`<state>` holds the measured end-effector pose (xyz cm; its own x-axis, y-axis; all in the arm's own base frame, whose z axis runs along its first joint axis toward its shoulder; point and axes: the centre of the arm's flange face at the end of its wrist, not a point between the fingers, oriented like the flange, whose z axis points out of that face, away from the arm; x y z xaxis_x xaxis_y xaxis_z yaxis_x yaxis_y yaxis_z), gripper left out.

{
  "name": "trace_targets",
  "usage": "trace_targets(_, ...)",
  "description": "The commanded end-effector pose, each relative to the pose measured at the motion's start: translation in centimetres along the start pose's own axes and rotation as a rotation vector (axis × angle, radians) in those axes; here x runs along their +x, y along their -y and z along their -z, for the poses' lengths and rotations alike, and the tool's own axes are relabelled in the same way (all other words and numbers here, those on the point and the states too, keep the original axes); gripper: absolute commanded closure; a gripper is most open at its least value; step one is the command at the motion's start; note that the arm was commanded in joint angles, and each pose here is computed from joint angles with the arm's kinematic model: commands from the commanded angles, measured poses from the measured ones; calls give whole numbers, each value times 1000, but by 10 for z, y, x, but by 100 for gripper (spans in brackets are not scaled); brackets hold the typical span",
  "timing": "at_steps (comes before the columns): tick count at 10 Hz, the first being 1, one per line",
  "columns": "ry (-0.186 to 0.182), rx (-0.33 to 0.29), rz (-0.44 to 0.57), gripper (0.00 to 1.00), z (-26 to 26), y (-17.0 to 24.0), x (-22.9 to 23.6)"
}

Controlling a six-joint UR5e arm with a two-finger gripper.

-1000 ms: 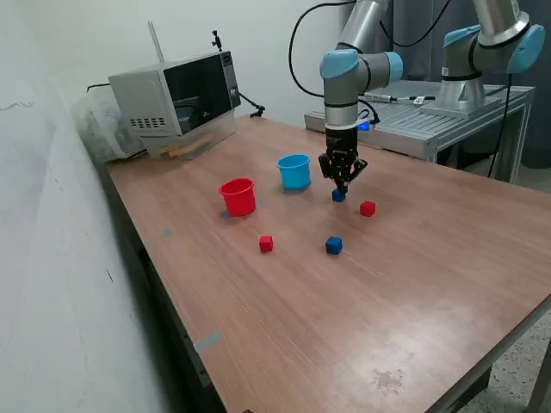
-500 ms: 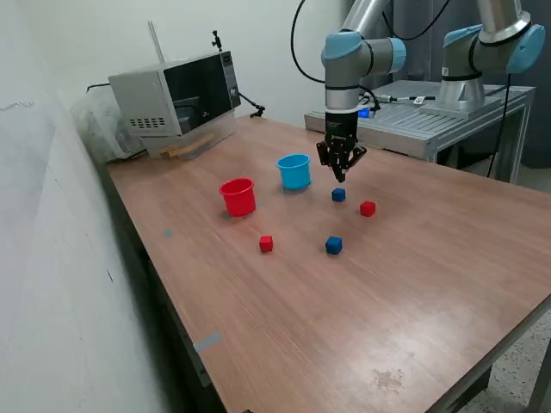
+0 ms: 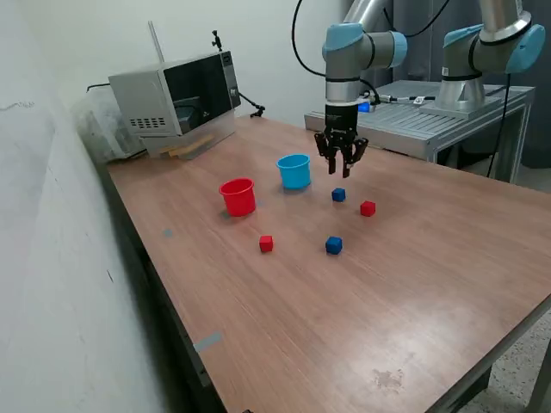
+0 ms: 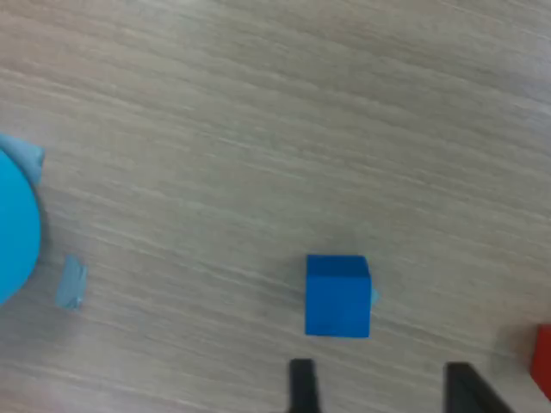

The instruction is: Place red objects in the red bin, and blue objects in the blue bin.

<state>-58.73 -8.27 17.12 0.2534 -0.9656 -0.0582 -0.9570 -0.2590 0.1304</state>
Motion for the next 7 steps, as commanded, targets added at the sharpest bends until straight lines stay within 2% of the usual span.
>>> trace_targets(1, -2, -4, -2, 0, 0, -3, -1)
trace_targets(7, -34, 46, 1, 0, -38, 1, 2)
